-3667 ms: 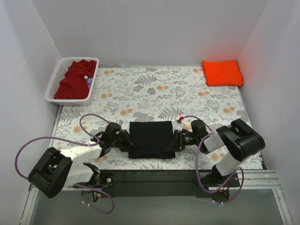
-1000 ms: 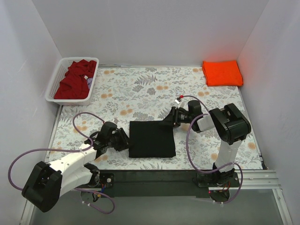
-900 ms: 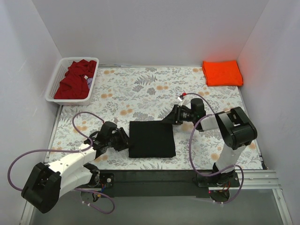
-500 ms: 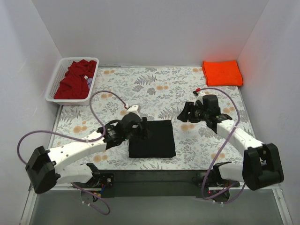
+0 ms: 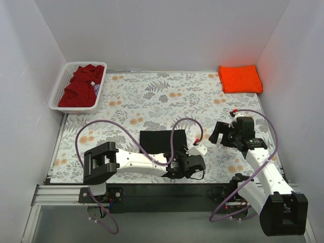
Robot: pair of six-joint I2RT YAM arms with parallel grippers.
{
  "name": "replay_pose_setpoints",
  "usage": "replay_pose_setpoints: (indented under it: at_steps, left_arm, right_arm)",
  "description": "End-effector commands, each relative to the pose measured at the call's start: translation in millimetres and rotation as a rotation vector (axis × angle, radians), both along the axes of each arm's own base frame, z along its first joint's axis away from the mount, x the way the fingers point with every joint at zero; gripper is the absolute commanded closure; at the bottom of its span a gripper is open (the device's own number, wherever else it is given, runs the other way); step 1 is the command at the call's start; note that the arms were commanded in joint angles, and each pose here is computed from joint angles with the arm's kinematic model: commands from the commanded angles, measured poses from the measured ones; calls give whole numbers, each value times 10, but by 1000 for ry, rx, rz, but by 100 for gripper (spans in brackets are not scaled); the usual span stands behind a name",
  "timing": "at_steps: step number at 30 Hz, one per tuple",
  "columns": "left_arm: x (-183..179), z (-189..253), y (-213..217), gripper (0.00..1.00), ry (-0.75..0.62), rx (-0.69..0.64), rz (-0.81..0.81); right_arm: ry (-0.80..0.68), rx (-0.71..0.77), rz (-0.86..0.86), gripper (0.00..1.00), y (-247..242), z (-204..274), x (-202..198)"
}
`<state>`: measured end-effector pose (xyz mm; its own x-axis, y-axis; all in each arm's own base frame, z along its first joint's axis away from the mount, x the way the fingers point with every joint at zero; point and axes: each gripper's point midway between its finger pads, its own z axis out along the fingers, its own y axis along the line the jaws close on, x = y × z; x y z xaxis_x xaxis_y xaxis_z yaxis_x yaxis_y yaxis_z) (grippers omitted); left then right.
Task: Fold and stack the t-shirts
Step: Neatly place the folded tshirt to the corner
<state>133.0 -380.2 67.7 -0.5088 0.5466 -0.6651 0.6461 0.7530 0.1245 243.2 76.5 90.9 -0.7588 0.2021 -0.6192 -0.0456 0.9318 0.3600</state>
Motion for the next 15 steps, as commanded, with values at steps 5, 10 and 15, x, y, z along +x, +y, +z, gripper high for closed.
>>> replay_pose_setpoints:
  at_steps: [5, 10, 15]
  left_arm:
    - [-70, -10, -270, 43, -110, 90, -123]
    - [-91, -182, -296, 43, -148, 173, -160]
    - [-91, -321, -209, 46, -162, 242, -165]
  right_arm:
    - [41, 11, 3, 2, -17, -89, -162]
    - [86, 63, 53, 2, 97, -152, -222]
    - [102, 104, 79, 3, 175, -202, -265]
